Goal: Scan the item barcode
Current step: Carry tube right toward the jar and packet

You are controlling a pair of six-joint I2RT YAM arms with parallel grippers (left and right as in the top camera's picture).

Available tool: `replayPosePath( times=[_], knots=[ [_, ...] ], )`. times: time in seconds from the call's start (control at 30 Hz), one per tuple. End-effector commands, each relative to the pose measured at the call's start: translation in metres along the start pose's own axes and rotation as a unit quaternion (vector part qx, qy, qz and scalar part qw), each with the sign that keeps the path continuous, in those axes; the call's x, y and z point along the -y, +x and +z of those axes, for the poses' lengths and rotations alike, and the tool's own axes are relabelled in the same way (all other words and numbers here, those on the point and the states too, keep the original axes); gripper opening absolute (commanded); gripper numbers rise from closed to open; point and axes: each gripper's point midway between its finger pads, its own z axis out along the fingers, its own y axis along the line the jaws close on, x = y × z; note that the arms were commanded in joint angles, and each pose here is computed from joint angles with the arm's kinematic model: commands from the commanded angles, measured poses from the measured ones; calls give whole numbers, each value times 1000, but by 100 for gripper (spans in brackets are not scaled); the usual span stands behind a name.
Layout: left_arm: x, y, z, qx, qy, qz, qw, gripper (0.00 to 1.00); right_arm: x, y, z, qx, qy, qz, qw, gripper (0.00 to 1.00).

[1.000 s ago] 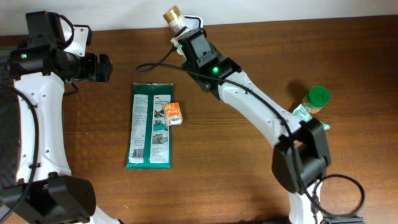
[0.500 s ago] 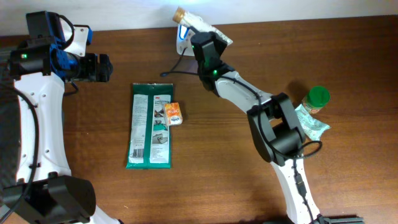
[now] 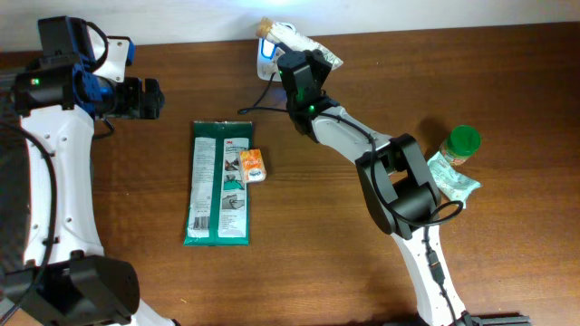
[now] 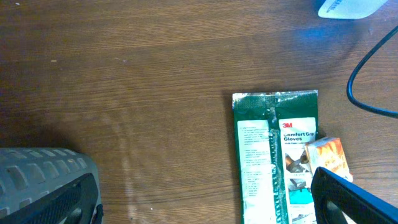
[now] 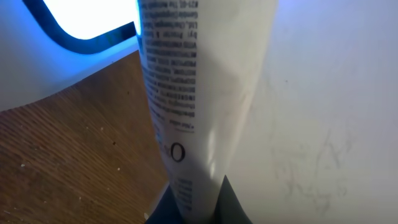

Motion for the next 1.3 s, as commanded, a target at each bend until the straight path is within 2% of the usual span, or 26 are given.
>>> replayPosePath(
  times=[0.0,0.3,0.47,0.6,0.7,0.73,0.77,0.93,1.07,1.27],
  knots=[
    [1,-5,-11,15,2,7,1000,99,54,-9,-11,6,44,64,997,4],
    [1,-5,-11,15,2,7,1000,99,80,-12,-42,19,-21,142,989,4],
    [1,-5,-11,15,2,7,1000,99,85,-9,-73,28,-128,242,961,4],
    [1,-5,-11,15,2,7,1000,99,67,6,-115,-6,-293,359,886,4],
    [1,-5,-11,15,2,7,1000,99,48,41,-144,-94,-394,429,807,4],
    [1,-5,-11,15,2,7,1000,99,36,64,-157,-146,-440,441,769,4],
    [1,-5,-11,15,2,7,1000,99,30,82,-165,-183,-460,448,744,4],
    [1,-5,-11,15,2,7,1000,99,24,147,-184,-301,-477,451,692,4],
    [1,-5,-11,15,2,7,1000,99,16,190,-186,-361,-467,456,666,4],
    [1,-5,-11,15,2,7,1000,99,-23,252,-195,-440,-466,464,611,4]
  ],
)
